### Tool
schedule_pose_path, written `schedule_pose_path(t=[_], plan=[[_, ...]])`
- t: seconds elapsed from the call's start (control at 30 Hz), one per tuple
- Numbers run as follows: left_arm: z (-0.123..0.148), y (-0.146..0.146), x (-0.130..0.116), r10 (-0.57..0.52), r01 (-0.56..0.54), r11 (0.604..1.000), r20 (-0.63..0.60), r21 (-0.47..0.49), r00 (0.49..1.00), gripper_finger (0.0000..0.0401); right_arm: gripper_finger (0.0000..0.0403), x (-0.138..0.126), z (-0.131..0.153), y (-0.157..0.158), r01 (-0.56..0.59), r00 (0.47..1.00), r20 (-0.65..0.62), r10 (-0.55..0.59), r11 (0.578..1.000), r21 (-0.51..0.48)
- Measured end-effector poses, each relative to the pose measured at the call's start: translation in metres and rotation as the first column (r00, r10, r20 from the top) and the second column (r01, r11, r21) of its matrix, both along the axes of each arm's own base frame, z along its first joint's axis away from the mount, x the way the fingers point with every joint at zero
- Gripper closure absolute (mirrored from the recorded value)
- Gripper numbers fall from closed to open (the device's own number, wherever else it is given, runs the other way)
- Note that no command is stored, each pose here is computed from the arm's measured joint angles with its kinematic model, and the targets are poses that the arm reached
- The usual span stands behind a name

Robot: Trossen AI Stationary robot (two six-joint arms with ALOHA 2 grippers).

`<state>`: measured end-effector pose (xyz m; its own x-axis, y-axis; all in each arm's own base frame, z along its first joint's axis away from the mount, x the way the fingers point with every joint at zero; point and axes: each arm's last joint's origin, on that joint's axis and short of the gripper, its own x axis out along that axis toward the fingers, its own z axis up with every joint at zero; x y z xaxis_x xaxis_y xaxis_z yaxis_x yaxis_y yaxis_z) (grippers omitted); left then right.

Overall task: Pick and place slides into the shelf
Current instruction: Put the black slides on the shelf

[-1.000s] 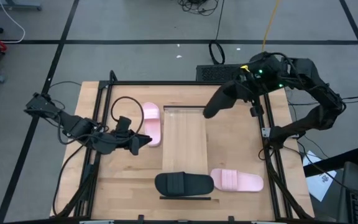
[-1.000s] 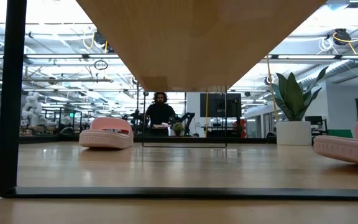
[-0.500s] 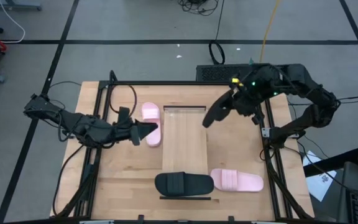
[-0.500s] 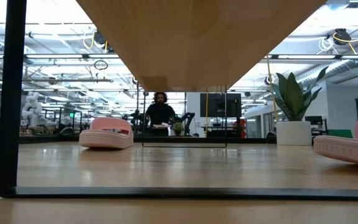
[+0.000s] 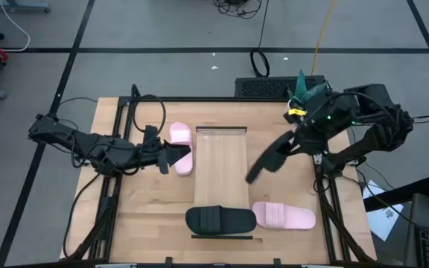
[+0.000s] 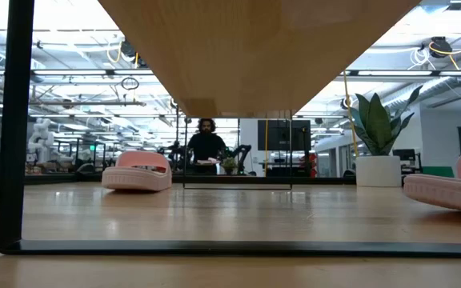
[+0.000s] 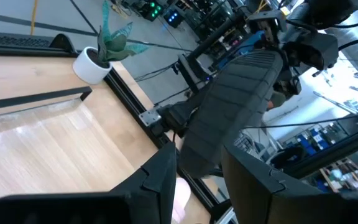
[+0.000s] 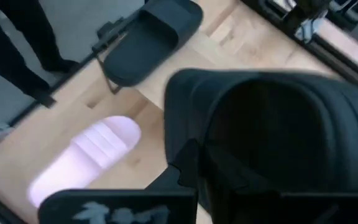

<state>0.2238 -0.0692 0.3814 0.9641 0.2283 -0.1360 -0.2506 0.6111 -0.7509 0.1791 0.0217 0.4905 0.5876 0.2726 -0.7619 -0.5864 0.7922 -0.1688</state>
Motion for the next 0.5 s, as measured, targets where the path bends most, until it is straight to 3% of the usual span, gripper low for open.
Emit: schedule_pose_path(t=[0.23,0.37,0.5], plan=[[0.000,0.000,0.000,-0.004,0.004,1.000,0.000,-0.002,1.000,0.0277,0.0403,0.001,-0.001,0.016,-0.003,0.998,-0.059,0.011,0.991,0.131],[0.003,-0.001,0.001,-0.007,0.007,1.000,0.026,0.008,1.000,0.0277,0.0403,0.000,-0.002,0.021,-0.010,0.997,-0.069,0.018,0.993,0.117],[0.010,-0.003,0.007,-0.027,0.018,0.996,0.097,0.086,0.995,0.0277,0.0403,0.006,-0.004,0.023,-0.001,0.997,-0.074,0.007,0.996,0.090]])
